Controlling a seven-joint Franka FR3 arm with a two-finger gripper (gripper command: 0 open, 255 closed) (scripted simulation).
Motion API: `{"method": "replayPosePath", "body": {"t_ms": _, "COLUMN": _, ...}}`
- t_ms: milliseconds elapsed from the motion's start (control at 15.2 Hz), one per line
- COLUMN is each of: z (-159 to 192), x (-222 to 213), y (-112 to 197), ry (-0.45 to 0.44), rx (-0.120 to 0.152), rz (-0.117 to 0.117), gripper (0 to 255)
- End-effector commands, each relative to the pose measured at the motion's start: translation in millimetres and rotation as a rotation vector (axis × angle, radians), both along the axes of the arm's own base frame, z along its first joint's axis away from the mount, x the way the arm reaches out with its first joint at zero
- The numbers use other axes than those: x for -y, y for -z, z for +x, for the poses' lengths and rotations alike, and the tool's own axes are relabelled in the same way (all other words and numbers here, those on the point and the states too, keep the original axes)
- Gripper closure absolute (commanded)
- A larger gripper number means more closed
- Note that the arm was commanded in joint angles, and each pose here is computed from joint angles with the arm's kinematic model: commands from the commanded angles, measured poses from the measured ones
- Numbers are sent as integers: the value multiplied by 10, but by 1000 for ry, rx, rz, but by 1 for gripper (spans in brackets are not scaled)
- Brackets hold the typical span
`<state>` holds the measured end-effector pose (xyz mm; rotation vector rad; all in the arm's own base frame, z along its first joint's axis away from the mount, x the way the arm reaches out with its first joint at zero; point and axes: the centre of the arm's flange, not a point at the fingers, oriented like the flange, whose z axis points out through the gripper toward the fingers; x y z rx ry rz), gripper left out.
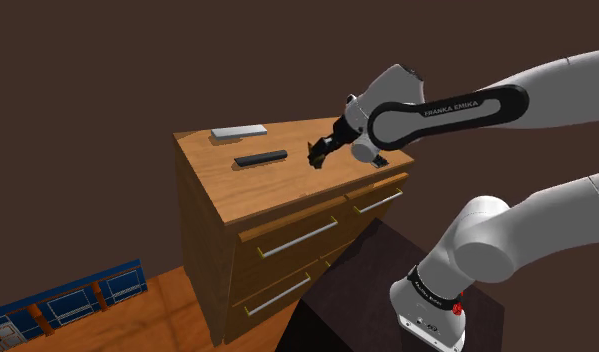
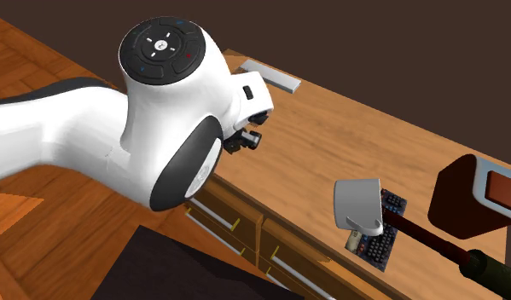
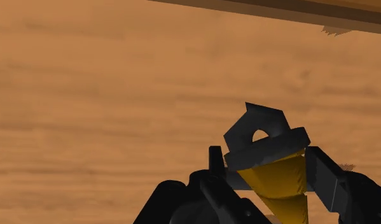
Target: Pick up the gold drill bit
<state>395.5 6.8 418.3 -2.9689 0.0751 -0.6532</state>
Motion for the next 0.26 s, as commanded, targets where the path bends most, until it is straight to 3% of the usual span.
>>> {"method": "replayPosePath", "body": {"t_ms": 0, "z": 2, "x": -16, "y": -111, "ry": 0, "rx": -1, "rz": 0, "gripper": 255}}
{"method": "replayPosePath", "body": {"t_ms": 198, "z": 2, "x": -16, "y": -172, "ry": 0, "rx": -1, "rz": 0, "gripper": 255}}
